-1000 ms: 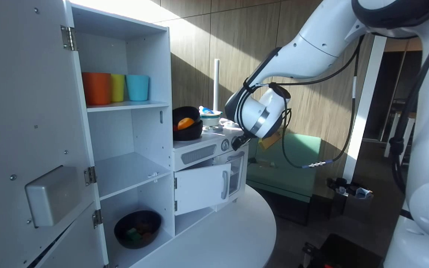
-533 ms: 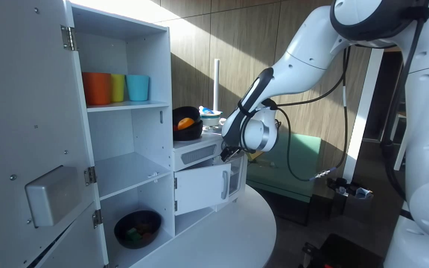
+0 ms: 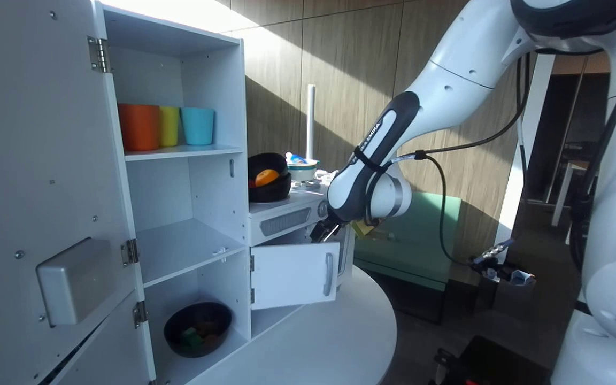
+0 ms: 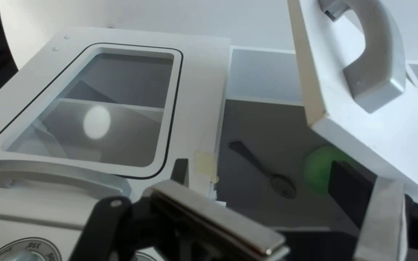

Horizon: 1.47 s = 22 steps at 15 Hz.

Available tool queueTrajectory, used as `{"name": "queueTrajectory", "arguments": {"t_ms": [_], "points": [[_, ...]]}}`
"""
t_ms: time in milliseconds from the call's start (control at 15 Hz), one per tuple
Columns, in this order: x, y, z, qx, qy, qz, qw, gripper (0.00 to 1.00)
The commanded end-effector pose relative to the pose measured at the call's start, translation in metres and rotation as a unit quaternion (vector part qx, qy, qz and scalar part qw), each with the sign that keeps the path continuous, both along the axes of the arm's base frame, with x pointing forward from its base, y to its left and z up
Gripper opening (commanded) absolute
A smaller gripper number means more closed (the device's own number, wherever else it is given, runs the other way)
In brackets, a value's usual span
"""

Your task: Open all the cupboard doors

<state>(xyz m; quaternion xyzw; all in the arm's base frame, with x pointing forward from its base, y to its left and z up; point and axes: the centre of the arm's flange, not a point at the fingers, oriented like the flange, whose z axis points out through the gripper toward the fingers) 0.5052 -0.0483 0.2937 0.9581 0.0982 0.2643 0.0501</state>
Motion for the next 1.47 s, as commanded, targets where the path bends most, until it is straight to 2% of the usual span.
{"name": "queueTrajectory", "arguments": {"t_ms": [0, 200, 533, 600, 733, 933, 1200, 1400], "points": [[-0.034, 0.017, 0.015, 0.014, 0.025, 0.039, 0.9988, 1.0], [-0.052, 0.051, 0.02, 0.015, 0.041, 0.079, 0.9959, 1.0], [-0.072, 0.104, 0.014, 0.034, 0.065, 0.153, 0.9855, 1.0], [-0.068, 0.102, 0.011, 0.015, 0.054, 0.156, 0.9862, 1.0], [-0.059, 0.082, 0.006, 0.004, 0.046, 0.152, 0.9873, 1.0], [-0.056, 0.034, 0.004, 0.018, 0.053, 0.152, 0.9868, 1.0], [-0.059, -0.023, 0.005, -0.006, 0.059, 0.183, 0.9813, 1.0], [-0.054, -0.064, 0.0, -0.025, 0.064, 0.229, 0.971, 1.0]]}}
